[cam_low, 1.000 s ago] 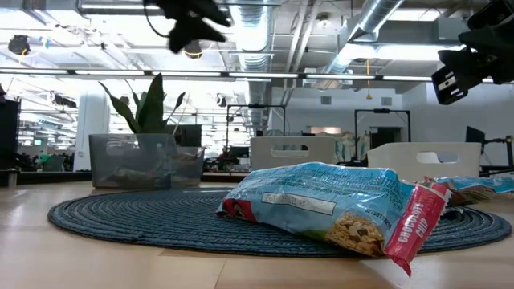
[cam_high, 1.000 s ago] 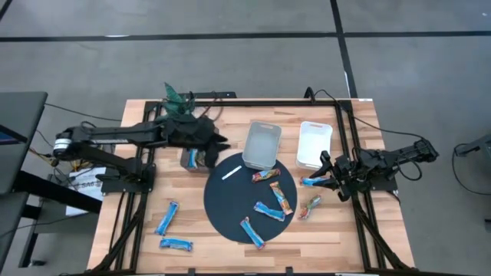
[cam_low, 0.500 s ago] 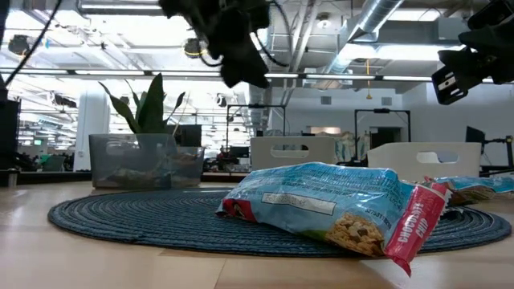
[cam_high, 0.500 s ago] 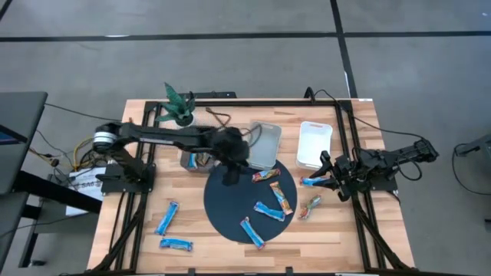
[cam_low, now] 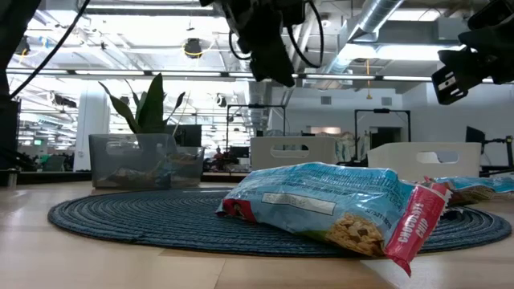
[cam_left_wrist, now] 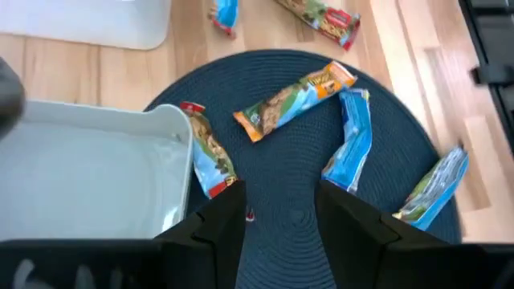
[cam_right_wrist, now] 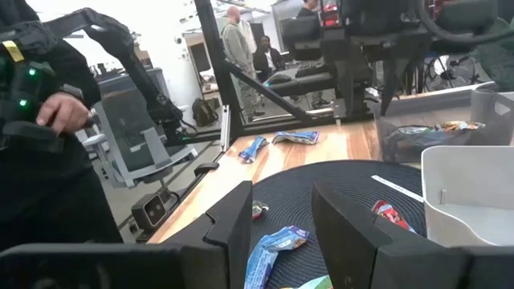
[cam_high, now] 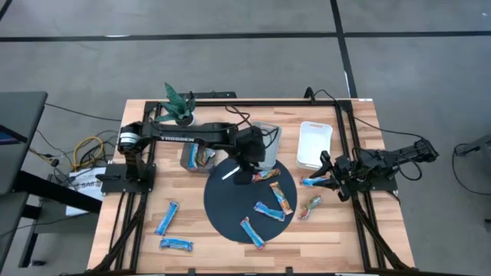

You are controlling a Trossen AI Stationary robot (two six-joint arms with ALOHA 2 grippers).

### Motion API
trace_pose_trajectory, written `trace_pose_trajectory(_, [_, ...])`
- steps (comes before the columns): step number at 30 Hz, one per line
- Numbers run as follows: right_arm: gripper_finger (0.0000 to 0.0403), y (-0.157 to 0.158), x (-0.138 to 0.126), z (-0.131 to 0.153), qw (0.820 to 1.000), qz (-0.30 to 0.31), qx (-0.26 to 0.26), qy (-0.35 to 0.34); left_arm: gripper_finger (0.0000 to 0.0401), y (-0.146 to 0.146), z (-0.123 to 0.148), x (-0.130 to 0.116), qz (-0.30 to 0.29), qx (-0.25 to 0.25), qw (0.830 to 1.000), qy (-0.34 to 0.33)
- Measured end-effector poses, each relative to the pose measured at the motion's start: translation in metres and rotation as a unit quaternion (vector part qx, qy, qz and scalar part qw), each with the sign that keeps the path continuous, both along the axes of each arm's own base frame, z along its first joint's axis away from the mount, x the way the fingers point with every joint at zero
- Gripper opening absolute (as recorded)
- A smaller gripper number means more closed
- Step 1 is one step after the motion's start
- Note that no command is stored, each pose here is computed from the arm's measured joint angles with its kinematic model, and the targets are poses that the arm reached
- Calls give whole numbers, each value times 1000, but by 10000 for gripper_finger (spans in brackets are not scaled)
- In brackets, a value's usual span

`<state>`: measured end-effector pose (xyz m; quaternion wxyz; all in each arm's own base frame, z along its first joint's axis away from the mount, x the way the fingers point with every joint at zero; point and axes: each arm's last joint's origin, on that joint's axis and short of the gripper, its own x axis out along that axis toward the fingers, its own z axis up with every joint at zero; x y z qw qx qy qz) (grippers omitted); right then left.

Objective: Pick and place Granola Bars by type
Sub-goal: Put the yellow granola bar into the black bin

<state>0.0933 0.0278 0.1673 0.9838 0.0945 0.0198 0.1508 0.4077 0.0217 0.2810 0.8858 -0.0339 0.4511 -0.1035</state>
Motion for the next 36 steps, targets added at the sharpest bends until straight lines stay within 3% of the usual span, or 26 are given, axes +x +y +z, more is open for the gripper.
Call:
trace_pose_trajectory(11, [122, -1, 0, 1, 1000, -18, 2, -5, 141, -5, 9, -6, 94, -70, 992, 51])
trace_pose_trajectory(17, [122, -1, -1, 17, 990, -12, 129, -57, 141, -16, 15, -18, 141, -100, 980, 96])
trace_pose_trajectory(22, [122, -5, -2, 25, 982, -51, 154, -95, 141, -28, 26, -30, 170, -107, 973, 110])
trace_pose_trajectory(28, [122, -4, 2, 22, 989, -46, 124, -67, 130, -41, 53, -56, 194, -79, 973, 97])
trace_pose_trajectory(32, [122, -2, 9, 32, 994, -55, 99, 1, 109, -46, 77, -84, 226, -38, 970, 80])
trace_pose_trajectory(36, [122, 2, 23, 55, 995, -62, 41, 67, 96, -47, 93, -109, 259, 1, 965, 41])
